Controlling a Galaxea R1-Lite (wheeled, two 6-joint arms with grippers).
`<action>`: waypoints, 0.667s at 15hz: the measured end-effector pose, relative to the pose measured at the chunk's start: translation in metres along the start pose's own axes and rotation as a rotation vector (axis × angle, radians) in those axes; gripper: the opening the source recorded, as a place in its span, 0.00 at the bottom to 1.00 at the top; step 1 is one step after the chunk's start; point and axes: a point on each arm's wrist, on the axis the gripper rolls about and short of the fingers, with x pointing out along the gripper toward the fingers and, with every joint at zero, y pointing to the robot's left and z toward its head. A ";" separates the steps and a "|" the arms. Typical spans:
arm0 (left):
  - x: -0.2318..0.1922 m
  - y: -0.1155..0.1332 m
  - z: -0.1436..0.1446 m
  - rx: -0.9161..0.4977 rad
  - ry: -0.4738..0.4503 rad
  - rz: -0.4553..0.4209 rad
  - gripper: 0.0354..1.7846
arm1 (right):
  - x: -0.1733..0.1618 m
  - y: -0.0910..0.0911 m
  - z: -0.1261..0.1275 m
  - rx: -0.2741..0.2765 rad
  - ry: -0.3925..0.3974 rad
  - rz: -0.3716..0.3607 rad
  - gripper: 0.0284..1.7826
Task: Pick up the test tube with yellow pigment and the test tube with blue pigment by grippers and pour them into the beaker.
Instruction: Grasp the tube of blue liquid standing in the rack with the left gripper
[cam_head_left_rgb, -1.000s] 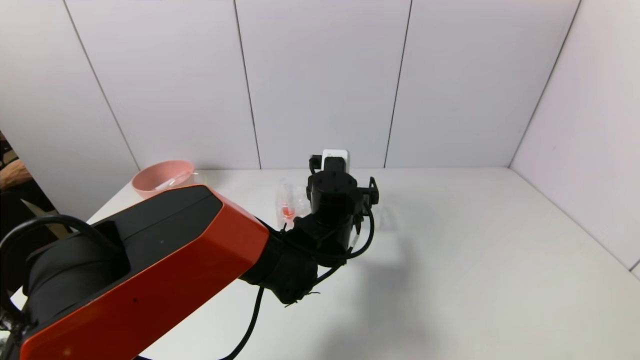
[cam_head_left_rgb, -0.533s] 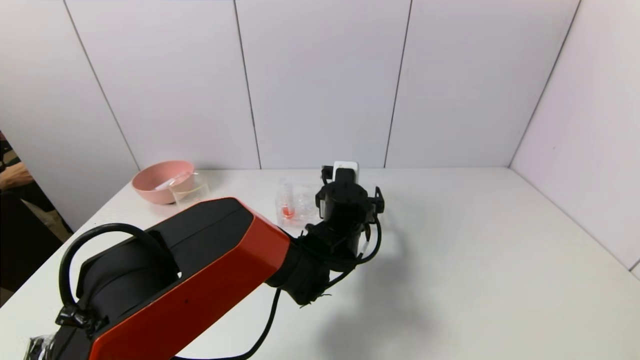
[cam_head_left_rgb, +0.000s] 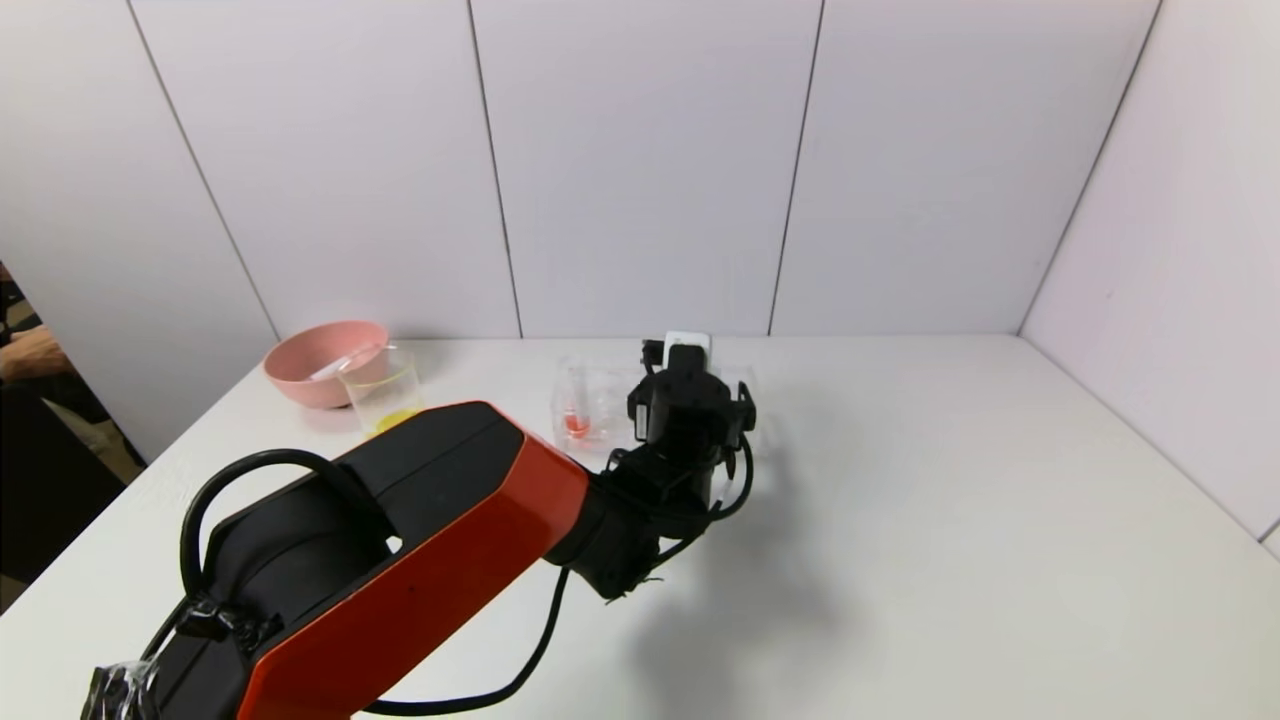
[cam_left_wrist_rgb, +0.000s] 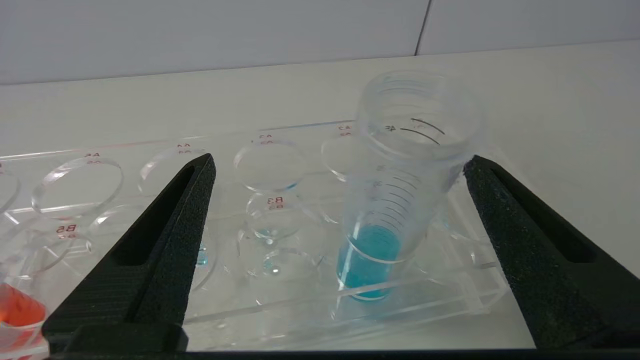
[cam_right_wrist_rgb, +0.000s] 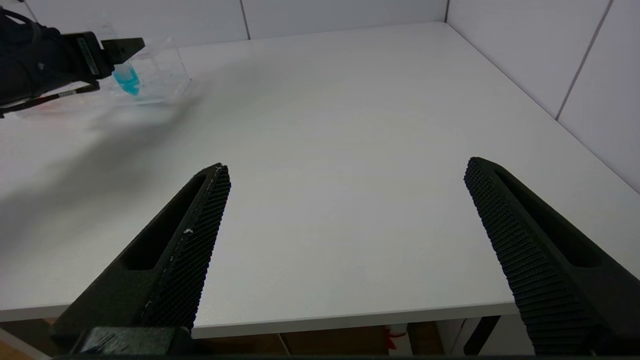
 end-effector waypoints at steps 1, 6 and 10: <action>0.000 0.000 0.001 -0.002 -0.002 0.001 0.91 | 0.000 0.000 0.000 0.000 0.000 0.000 0.96; 0.001 0.001 0.004 -0.005 -0.009 -0.001 0.49 | 0.000 0.000 0.000 0.000 0.000 -0.001 0.96; 0.003 0.003 0.007 -0.008 -0.015 0.001 0.24 | 0.000 0.000 0.000 0.000 0.000 -0.001 0.96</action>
